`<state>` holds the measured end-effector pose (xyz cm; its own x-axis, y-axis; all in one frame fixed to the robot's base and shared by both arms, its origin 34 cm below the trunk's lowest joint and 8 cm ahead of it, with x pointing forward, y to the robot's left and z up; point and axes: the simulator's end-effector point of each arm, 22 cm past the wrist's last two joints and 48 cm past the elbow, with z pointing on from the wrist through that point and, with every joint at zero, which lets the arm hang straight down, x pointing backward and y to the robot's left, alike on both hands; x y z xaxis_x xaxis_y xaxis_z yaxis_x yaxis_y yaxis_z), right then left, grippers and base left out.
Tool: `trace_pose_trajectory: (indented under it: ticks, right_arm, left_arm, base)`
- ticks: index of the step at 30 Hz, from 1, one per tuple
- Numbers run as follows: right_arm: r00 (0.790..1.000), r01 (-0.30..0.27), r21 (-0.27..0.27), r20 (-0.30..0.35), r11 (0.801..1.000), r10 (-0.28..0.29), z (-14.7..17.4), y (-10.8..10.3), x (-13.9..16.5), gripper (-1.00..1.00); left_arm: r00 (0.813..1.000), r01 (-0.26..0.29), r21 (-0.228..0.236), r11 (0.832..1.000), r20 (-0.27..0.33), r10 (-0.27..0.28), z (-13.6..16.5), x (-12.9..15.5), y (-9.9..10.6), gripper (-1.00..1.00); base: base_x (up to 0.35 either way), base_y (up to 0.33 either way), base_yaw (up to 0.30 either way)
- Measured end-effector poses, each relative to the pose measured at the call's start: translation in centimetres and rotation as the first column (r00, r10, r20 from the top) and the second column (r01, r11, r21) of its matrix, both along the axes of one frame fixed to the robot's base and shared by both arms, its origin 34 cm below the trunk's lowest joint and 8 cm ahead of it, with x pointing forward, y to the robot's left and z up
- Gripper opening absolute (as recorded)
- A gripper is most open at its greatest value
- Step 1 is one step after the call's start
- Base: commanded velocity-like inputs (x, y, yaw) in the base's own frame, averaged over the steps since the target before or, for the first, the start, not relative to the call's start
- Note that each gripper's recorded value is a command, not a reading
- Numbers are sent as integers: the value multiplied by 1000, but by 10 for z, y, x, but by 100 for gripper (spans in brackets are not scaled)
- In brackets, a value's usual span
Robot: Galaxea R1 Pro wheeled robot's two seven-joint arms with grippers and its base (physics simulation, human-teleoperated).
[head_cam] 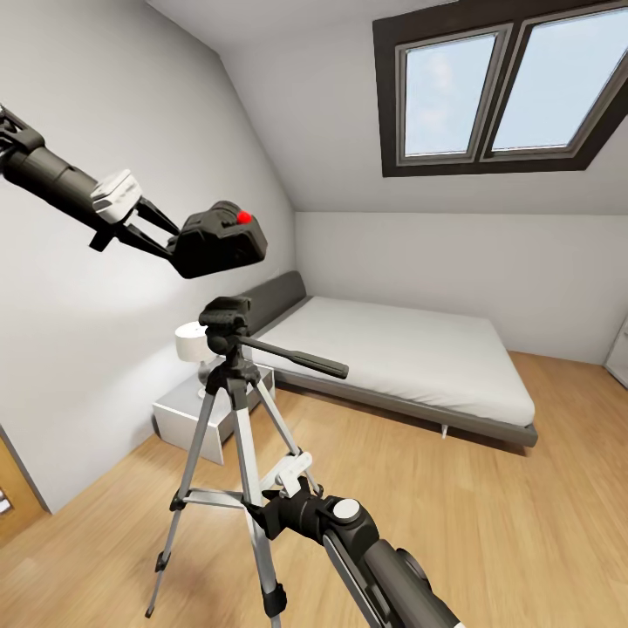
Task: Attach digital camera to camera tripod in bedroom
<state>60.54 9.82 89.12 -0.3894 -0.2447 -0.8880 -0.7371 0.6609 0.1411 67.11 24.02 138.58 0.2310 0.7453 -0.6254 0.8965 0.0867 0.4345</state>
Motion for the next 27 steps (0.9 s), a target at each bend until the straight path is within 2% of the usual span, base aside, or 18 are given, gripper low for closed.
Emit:
trace_pose_trajectory:
  ticks: [10, 17, 24, 27]
  right_arm:
    - [1000, 0, 0, 0, 1000, 0, 0, 0, 0, -100]
    - [1000, 0, -1, 1, 1000, 0, 0, 0, 0, -100]
    - [1000, 0, 0, 1, 1000, 0, 0, 0, 0, -100]
    - [1000, 0, 0, 0, 1000, 0, 0, 0, 0, -100]
  left_arm:
    - [999, 26, 28, 999, 19, -26, -6, 3, 0, -100]
    - [1000, 29, 63, 998, 6, -29, -20, 6, 5, -100]
    - [999, 40, 46, 998, -9, -39, -23, 4, 4, -100]
    - [999, 36, 55, 998, -24, -34, -30, 4, 6, -100]
  base:
    - [0, 0, 0]
    - [0, 0, 0]
    - [0, 0, 0]
    - [0, 0, 0]
